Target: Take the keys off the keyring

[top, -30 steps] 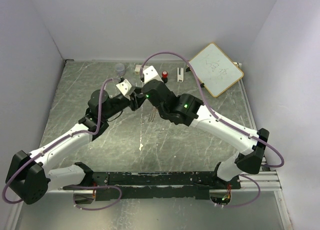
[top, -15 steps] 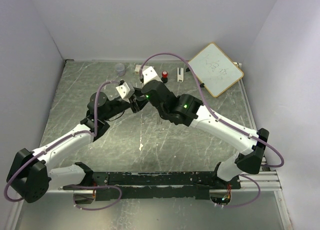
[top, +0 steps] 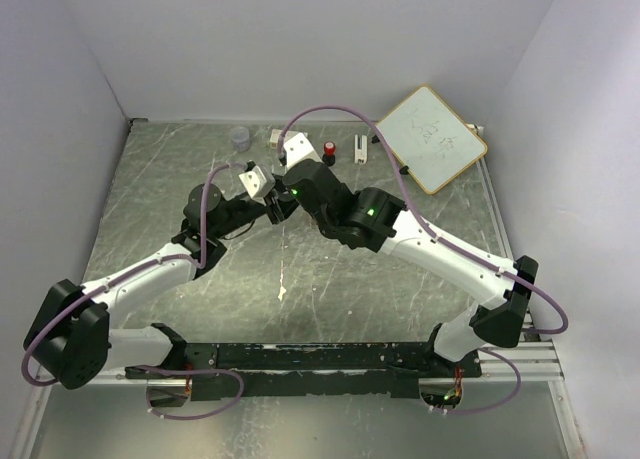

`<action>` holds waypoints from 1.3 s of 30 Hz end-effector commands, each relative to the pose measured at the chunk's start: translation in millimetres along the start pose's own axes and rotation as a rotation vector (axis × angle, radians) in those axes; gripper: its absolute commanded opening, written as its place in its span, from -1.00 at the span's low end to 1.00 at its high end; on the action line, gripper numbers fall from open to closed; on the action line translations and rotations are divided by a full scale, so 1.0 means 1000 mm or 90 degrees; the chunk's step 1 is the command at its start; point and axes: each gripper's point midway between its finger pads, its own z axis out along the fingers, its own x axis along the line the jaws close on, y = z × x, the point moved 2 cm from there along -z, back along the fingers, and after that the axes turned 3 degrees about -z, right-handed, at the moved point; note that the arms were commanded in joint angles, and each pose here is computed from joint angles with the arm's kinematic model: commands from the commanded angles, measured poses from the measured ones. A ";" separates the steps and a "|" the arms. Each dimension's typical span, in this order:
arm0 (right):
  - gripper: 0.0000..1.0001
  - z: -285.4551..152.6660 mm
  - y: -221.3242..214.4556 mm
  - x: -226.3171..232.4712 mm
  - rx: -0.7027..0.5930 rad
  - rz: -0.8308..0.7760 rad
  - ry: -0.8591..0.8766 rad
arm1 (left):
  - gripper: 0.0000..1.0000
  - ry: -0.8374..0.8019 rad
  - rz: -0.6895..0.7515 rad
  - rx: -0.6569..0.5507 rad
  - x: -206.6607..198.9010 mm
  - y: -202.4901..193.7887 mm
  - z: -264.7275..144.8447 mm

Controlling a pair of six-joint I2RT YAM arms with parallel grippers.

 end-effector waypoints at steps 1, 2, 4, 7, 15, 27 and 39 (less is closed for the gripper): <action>-1.00 -0.007 0.007 -0.005 -0.023 0.008 0.005 | -0.06 -0.012 0.032 -0.047 0.000 0.019 0.005; -1.00 -0.007 0.007 -0.005 -0.022 0.007 0.005 | -0.06 -0.013 0.033 -0.048 -0.001 0.019 0.005; -1.00 -0.007 0.007 -0.004 -0.024 0.009 0.008 | -0.06 -0.011 0.033 -0.049 0.000 0.018 0.006; -1.00 -0.007 0.008 -0.003 -0.024 0.007 0.012 | -0.06 -0.013 0.034 -0.052 0.000 0.019 0.007; -1.00 -0.008 0.010 -0.002 -0.030 0.008 0.018 | -0.04 -0.027 0.032 -0.043 -0.002 0.013 0.009; -1.00 -0.009 0.013 0.003 -0.038 0.011 0.037 | -0.04 -0.041 0.037 -0.041 -0.004 0.009 0.010; -1.00 -0.009 0.013 0.004 -0.038 0.008 0.040 | -0.21 -0.110 0.039 -0.064 -0.021 0.013 0.009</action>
